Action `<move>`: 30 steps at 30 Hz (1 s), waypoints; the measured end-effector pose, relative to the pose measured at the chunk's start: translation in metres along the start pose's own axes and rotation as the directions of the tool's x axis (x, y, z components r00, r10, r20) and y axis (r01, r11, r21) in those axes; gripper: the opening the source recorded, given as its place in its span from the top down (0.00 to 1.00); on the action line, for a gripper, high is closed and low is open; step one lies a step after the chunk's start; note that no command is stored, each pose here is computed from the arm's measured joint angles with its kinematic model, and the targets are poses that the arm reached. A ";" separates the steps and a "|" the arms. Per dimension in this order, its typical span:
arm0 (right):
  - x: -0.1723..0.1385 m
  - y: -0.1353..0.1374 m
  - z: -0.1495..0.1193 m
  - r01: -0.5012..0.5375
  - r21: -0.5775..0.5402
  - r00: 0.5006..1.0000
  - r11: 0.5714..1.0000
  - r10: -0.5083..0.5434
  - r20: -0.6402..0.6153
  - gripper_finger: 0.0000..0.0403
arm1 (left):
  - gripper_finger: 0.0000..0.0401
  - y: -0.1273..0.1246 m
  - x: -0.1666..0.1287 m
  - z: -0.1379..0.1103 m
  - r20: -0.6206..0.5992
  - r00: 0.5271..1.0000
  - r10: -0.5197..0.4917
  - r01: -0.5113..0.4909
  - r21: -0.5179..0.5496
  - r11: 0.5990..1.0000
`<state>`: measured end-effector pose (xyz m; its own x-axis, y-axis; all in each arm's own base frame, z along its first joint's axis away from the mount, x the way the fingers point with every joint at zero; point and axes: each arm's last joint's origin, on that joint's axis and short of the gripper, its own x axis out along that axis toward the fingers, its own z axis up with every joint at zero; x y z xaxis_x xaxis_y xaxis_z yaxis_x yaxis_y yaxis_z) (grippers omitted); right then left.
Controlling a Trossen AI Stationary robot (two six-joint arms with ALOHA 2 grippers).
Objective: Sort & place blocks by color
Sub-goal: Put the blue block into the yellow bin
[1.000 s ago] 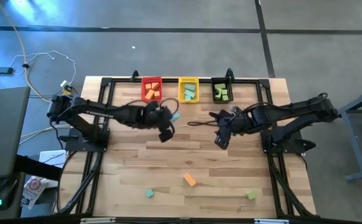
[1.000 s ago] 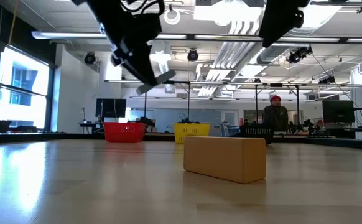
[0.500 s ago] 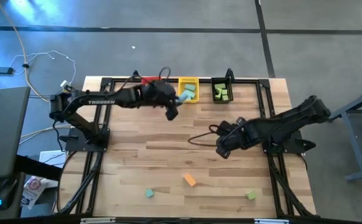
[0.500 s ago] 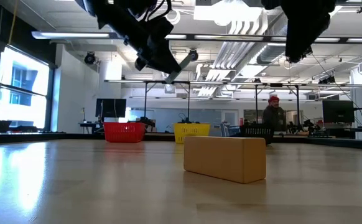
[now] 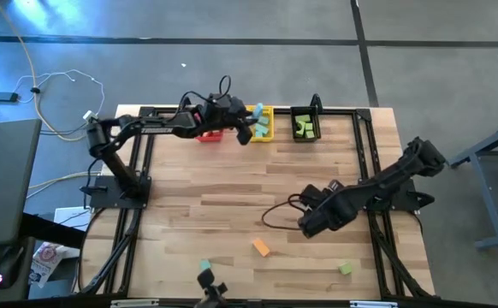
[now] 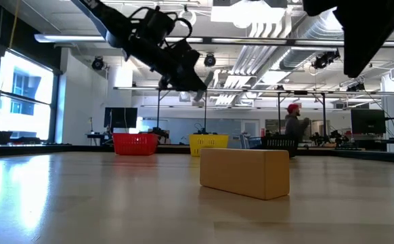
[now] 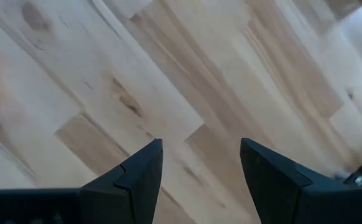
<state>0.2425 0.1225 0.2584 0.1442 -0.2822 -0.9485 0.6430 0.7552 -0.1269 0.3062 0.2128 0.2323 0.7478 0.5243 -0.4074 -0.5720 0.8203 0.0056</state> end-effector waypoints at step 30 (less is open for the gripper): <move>-0.024 0.015 -0.073 -0.025 0.330 0.992 0.944 0.064 -0.108 0.50 | 0.60 0.030 0.062 -0.032 -0.167 0.986 -0.020 0.006 -0.087 0.996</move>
<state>0.1942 0.1837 0.2583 0.1026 -0.1677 -0.9805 0.8512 0.5248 -0.0007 0.3242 0.2624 0.1779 0.6926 0.4620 -0.5540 -0.5948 0.8002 -0.0764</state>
